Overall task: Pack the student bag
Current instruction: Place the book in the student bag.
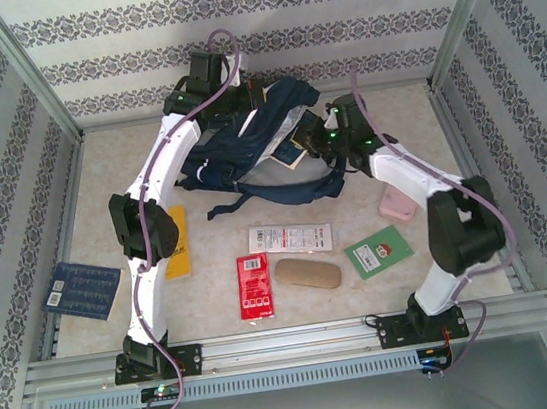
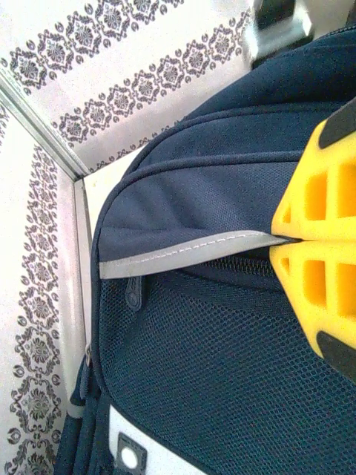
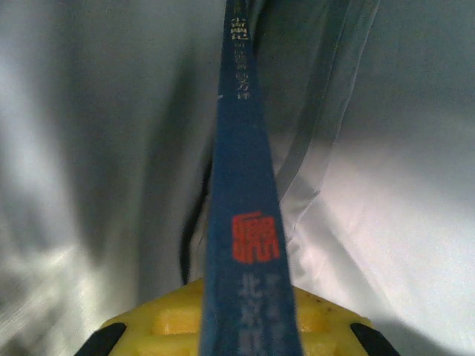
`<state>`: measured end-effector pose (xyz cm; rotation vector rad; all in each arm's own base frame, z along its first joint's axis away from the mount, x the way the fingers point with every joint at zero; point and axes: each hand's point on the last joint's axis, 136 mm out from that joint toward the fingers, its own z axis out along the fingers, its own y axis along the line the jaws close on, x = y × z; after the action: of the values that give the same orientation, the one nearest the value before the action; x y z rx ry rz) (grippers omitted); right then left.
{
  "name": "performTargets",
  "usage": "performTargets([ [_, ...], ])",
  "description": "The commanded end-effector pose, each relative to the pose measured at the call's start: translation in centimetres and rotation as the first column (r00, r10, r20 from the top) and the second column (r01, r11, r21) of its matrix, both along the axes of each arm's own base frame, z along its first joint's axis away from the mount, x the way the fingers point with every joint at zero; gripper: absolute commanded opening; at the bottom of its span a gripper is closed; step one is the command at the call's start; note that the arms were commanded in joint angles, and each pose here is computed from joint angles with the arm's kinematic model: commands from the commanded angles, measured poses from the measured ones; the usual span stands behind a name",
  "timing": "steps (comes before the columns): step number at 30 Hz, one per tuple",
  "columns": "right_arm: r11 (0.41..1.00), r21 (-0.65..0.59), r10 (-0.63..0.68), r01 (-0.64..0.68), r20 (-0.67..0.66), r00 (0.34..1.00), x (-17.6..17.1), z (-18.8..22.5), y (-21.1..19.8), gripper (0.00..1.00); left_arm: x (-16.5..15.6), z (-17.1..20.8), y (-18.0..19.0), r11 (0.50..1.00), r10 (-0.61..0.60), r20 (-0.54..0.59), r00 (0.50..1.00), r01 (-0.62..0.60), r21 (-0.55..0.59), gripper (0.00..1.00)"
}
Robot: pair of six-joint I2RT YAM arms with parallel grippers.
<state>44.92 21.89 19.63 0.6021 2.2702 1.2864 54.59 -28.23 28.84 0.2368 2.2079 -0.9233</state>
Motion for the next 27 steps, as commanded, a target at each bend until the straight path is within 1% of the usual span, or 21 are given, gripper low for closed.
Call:
performTargets([
  [1, 0.997, 0.039, -0.063, 0.061, 0.047, 0.997, 3.6, -0.3, 1.1, 0.0, -1.6, 10.6, 0.0, 0.99, -0.038, 0.236, 0.971, 0.068, -0.122, 0.0],
  [5, 0.992, 0.117, -0.062, 0.056, 0.053, 0.997, 6.6, -2.8, 3.8, 0.0, -1.7, 10.9, -0.5, 0.985, -0.065, 0.238, 0.969, 0.101, -0.141, 0.0],
  [7, 0.992, 0.118, -0.053, 0.045, 0.063, 0.997, 8.1, -3.8, 5.4, 0.0, -1.7, 10.8, -0.5, 0.985, -0.07, 0.238, 0.969, 0.106, -0.14, 0.0],
  [8, 0.992, 0.116, -0.048, 0.041, 0.059, 0.997, 8.6, -4.5, 6.1, 0.01, -1.7, 10.8, -0.6, 0.984, -0.074, 0.24, 0.968, 0.11, -0.14, 0.0],
  [10, 0.992, 0.114, -0.053, 0.048, 0.042, 0.998, 9.7, -6.3, 7.3, 0.06, -1.7, 10.8, -0.7, 0.984, -0.079, 0.243, 0.967, 0.115, -0.136, 0.0],
  [11, 0.992, 0.114, -0.051, 0.046, 0.038, 0.998, 10.1, -6.9, 7.8, 0.12, -1.7, 10.7, -0.7, 0.985, -0.078, 0.244, 0.967, 0.113, -0.132, 0.0],
  [13, 0.994, 0.108, -0.039, 0.034, 0.04, 0.998, 10.5, -7.6, 8.7, 0.32, -1.4, 10.4, -0.6, 0.987, -0.076, 0.246, 0.966, 0.108, -0.121, 0.0],
  [14, 0.995, 0.097, -0.038, 0.034, 0.047, 0.998, 10.6, -7.6, 8.7, 0.4, -1.3, 10.3, -0.4, 0.988, -0.07, 0.246, 0.967, 0.102, -0.119, 0.0],
  [17, 0.999, 0.025, -0.025, 0.023, 0.095, 0.995, 9.9, -6.8, 7.6, 0.59, -0.5, 9.5, 0.2, 0.989, -0.057, 0.23, 0.972, 0.086, -0.118, 0.0],
  [20, 0.999, -0.052, 0.0, 0.008, 0.154, 0.988, 8.7, -5.1, 5.8, 0.76, 0.3, 8.2, 0.9, 0.994, -0.045, 0.218, 0.975, 0.066, -0.091, 0.0],
  [22, 0.996, -0.085, 0.019, -0.003, 0.181, 0.983, 7.8, -4.3, 4.8, 0.81, 0.8, 7.3, 1.3, 0.996, -0.035, 0.211, 0.977, 0.052, -0.073, 0.0],
  [25, 0.993, -0.118, 0.038, -0.016, 0.184, 0.982, 6.4, -4.1, 3.7, 0.81, 1.9, 6.1, 2.2, 0.998, -0.011, 0.191, 0.982, 0.024, -0.064, 0.0],
  [27, 0.99, -0.143, 0.026, 0.001, 0.188, 0.982, 5.2, -3.7, 2.7, 0.81, 2.3, 5.4, 2.6, 0.998, 0.001, 0.178, 0.984, 0.008, -0.055, 0.0],
])
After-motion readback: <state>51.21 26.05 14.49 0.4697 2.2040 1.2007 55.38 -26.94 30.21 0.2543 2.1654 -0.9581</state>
